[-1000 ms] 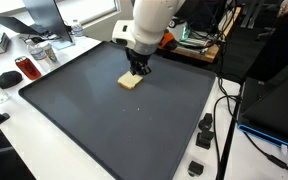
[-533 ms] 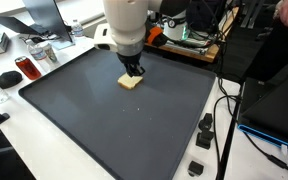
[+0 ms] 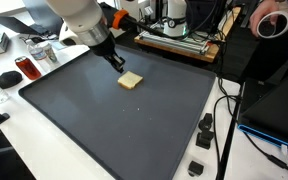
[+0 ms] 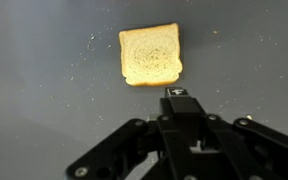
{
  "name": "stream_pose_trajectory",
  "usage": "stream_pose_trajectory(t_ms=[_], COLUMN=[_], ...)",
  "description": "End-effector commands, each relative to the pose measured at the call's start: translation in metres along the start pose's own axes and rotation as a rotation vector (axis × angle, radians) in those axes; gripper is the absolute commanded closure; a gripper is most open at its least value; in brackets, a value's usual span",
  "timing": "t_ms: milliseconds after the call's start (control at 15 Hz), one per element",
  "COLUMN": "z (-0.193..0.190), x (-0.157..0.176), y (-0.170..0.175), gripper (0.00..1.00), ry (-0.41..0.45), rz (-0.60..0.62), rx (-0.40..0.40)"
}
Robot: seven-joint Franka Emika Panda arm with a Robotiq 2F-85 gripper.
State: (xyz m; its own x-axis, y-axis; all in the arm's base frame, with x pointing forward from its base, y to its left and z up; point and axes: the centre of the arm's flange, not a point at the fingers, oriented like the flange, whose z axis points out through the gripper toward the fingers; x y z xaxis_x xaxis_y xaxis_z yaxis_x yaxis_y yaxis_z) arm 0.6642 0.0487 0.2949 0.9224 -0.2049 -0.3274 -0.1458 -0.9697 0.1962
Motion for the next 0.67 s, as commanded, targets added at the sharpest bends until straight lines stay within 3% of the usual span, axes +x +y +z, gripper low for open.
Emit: stream_pose_trajectory(t_ms=[0, 600], z=[-0.018, -0.01], x=[0.031, 0.04], y=[0.027, 0.119], gripper=[0.94, 0.94], ry=[-0.062, -0.044], rz=[-0.048, -0.147], rx=[0.109, 0.325])
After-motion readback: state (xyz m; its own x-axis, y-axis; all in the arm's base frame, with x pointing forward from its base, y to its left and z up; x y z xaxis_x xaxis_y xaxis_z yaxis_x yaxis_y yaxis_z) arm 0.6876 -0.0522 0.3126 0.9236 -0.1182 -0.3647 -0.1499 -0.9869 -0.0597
